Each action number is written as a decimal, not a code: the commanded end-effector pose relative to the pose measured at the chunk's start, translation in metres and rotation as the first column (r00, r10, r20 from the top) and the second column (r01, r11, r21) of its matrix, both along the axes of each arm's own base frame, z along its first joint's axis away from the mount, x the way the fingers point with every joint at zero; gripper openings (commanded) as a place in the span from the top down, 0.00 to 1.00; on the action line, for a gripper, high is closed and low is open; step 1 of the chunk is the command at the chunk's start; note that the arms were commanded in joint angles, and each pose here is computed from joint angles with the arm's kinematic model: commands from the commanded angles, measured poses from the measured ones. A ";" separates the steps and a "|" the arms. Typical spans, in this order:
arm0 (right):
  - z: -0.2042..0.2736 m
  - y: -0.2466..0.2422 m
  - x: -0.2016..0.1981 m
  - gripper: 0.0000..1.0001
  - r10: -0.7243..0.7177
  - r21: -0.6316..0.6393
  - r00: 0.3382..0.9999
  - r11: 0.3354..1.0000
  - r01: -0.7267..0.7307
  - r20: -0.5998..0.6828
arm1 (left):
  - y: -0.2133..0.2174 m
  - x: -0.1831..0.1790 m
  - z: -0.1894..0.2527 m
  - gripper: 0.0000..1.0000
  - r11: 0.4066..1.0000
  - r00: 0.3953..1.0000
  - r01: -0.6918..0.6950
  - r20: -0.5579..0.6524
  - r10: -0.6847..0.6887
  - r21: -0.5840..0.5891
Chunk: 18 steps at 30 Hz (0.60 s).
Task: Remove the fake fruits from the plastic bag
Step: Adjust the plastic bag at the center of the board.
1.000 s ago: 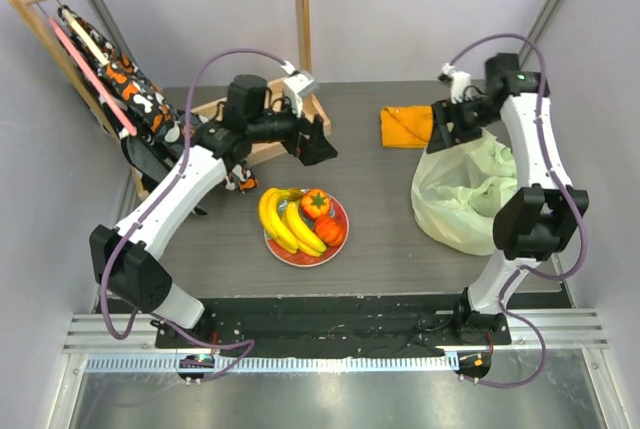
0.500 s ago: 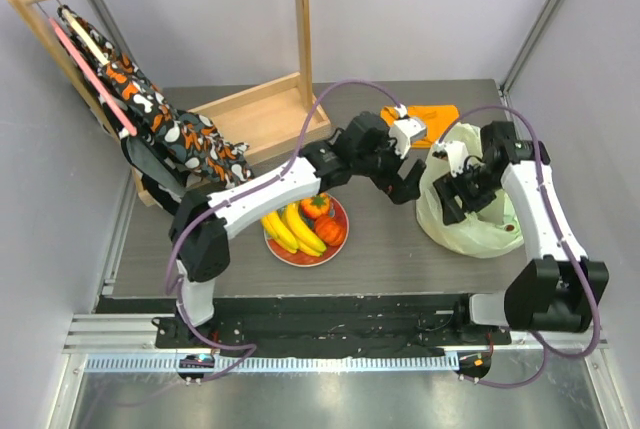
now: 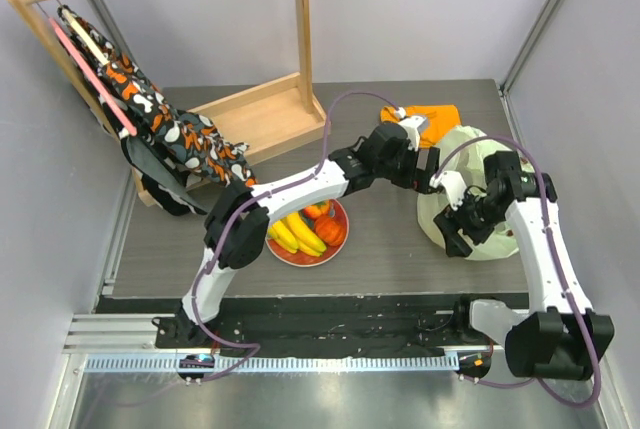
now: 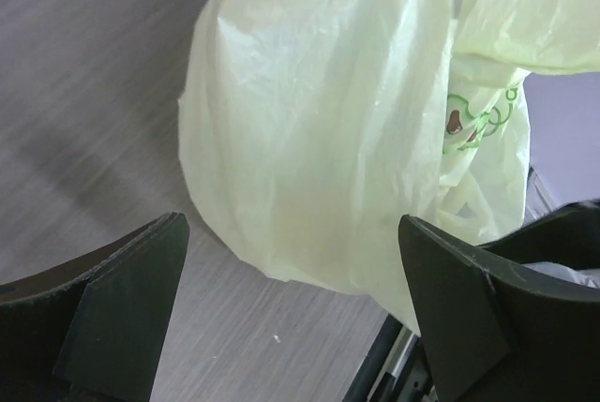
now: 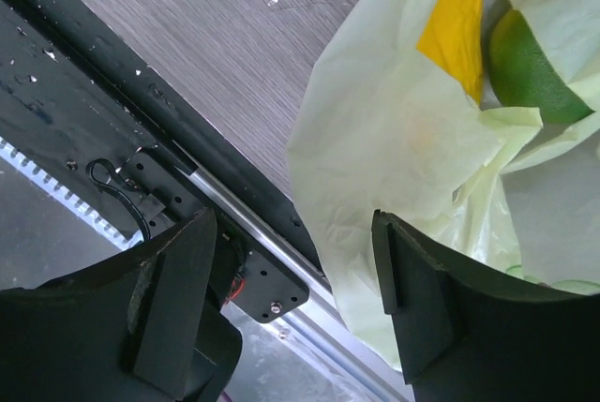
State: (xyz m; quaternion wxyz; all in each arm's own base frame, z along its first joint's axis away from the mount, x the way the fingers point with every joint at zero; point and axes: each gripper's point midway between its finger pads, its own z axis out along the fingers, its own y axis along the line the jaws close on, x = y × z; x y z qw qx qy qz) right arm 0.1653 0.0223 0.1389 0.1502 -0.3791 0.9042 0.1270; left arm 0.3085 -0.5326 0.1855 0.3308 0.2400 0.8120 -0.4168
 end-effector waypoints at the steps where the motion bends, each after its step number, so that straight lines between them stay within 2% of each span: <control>1: 0.026 0.010 -0.026 0.23 0.071 0.037 0.994 0.997 -0.074 0.088 | -0.026 -0.013 0.011 0.00 0.994 0.998 0.005 -0.066 -0.012 -0.107; 2: 0.029 0.011 -0.028 0.22 0.074 0.036 0.992 0.996 -0.078 0.102 | -0.029 -0.015 0.005 0.00 0.995 0.997 0.009 -0.072 -0.016 -0.103; 3: 0.031 0.011 -0.032 0.22 0.075 0.036 0.991 0.996 -0.080 0.107 | -0.033 -0.018 0.005 0.07 0.994 0.998 0.032 -0.054 -0.037 -0.100; 5: 0.039 0.012 -0.030 0.22 0.069 0.040 0.989 0.996 -0.075 0.130 | -0.033 -0.020 -0.005 0.32 0.997 0.998 0.046 -0.049 -0.049 -0.064; 6: 0.043 0.012 -0.028 0.22 0.064 0.043 0.988 0.997 -0.071 0.140 | -0.029 -0.014 -0.005 0.80 0.999 0.999 0.019 -0.027 -0.020 -0.045; 7: 0.046 0.013 -0.024 0.22 0.058 0.049 0.989 0.997 -0.065 0.137 | -0.022 -0.009 -0.008 1.00 1.000 1.000 -0.013 -0.019 0.012 -0.018; 9: 0.065 0.014 -0.012 0.23 0.061 0.059 0.979 0.996 -0.073 0.194 | 0.003 -0.008 -0.017 1.00 0.998 0.998 -0.033 -0.049 0.035 0.046; 11: 0.080 0.015 0.000 0.25 0.072 0.072 0.972 0.993 -0.090 0.221 | 0.023 -0.012 -0.006 1.00 0.999 0.998 -0.030 -0.061 0.033 0.042; 12: 0.083 0.015 0.003 0.27 0.083 0.075 0.973 0.992 -0.102 0.217 | 0.036 -0.016 -0.018 1.00 0.997 0.997 -0.023 -0.077 0.028 0.070; 14: 0.090 0.013 0.017 0.30 0.092 0.075 0.973 0.991 -0.109 0.210 | 0.046 -0.019 -0.006 1.00 0.998 0.998 -0.019 -0.067 0.023 0.053; 16: 0.086 0.011 0.025 0.34 0.113 0.067 0.976 0.990 -0.128 0.187 | 0.053 -0.022 -0.012 1.00 0.998 0.997 -0.022 -0.067 0.026 0.066; 18: 0.074 0.006 0.027 0.42 0.154 0.040 0.975 0.986 -0.162 0.160 | 0.055 -0.023 -0.011 1.00 0.998 0.997 -0.020 -0.069 0.024 0.063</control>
